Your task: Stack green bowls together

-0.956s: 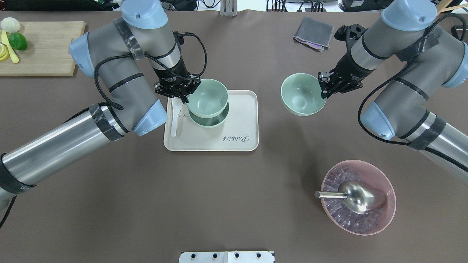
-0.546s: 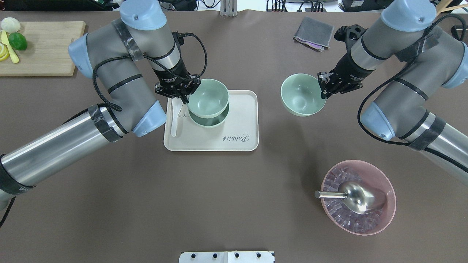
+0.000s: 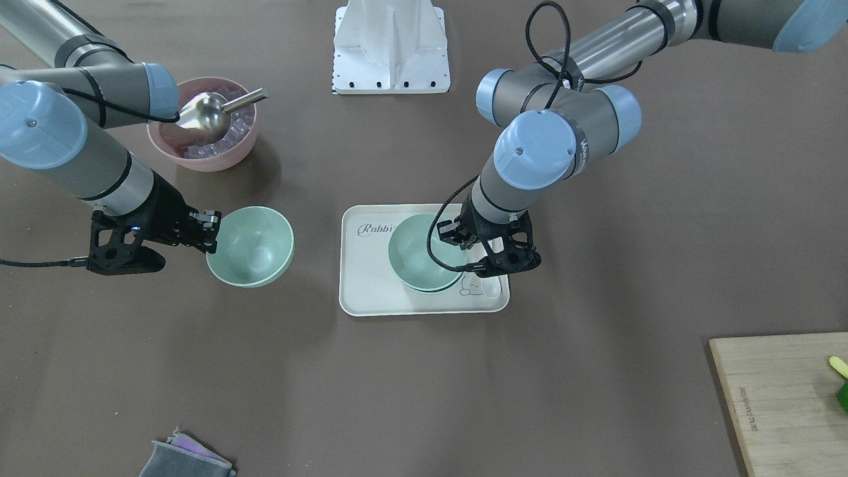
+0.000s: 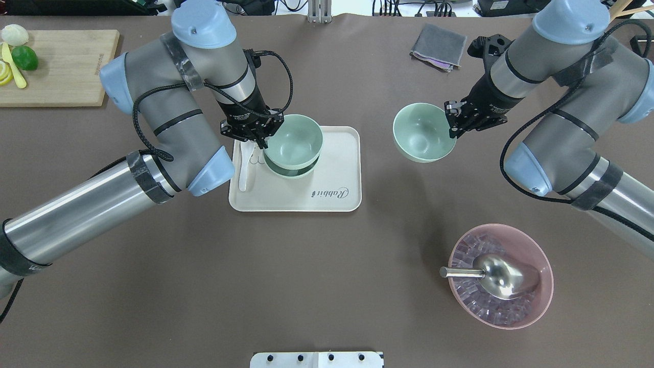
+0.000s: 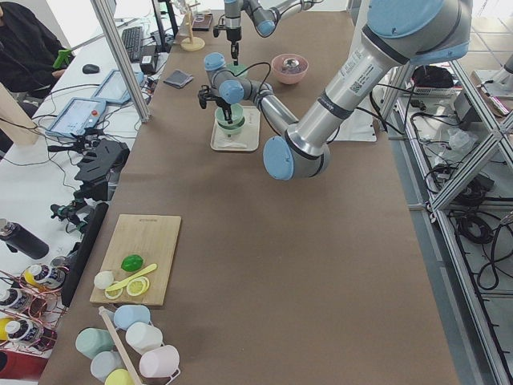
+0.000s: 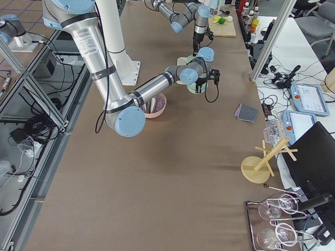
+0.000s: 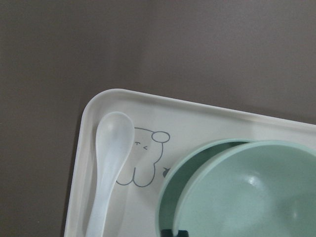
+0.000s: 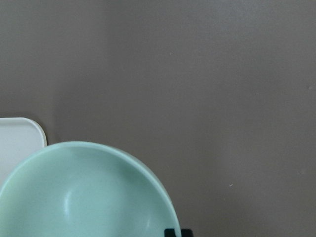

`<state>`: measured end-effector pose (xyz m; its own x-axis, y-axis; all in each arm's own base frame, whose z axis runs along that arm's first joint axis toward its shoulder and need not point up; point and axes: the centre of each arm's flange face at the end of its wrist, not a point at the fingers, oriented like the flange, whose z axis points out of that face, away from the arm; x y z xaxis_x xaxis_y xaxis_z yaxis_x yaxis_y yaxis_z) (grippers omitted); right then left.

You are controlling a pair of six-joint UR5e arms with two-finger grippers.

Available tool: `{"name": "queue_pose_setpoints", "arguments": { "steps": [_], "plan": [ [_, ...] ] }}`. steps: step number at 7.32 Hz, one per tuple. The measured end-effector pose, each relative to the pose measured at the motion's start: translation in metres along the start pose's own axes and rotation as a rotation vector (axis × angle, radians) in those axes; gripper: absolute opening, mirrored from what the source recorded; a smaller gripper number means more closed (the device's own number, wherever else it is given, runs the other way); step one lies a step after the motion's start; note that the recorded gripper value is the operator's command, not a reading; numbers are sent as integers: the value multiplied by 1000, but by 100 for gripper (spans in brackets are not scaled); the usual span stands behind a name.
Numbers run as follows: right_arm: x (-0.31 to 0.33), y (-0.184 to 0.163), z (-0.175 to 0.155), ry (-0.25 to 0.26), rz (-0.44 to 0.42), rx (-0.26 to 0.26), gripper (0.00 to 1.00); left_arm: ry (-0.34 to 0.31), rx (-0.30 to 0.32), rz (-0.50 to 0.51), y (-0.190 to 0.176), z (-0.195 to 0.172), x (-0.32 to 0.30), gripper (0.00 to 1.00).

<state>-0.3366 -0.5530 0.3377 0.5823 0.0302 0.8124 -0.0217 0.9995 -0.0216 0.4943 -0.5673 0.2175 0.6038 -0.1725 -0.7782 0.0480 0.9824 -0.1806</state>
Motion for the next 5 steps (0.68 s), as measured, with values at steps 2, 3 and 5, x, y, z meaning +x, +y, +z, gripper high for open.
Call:
{"name": "queue_pose_setpoints", "arguments": {
  "steps": [2,3,5],
  "plan": [
    [-1,0,-1,-2,-2,1,0,-5,-3,0,0,4,-4,0],
    [-2,1,-1,-2,-3,1,0,-9,-4,-1,-1,6,-6,0],
    [-2,1,-1,-2,-4,2,0,-6,-3,1,-2,9,-10,0]
  ]
}}
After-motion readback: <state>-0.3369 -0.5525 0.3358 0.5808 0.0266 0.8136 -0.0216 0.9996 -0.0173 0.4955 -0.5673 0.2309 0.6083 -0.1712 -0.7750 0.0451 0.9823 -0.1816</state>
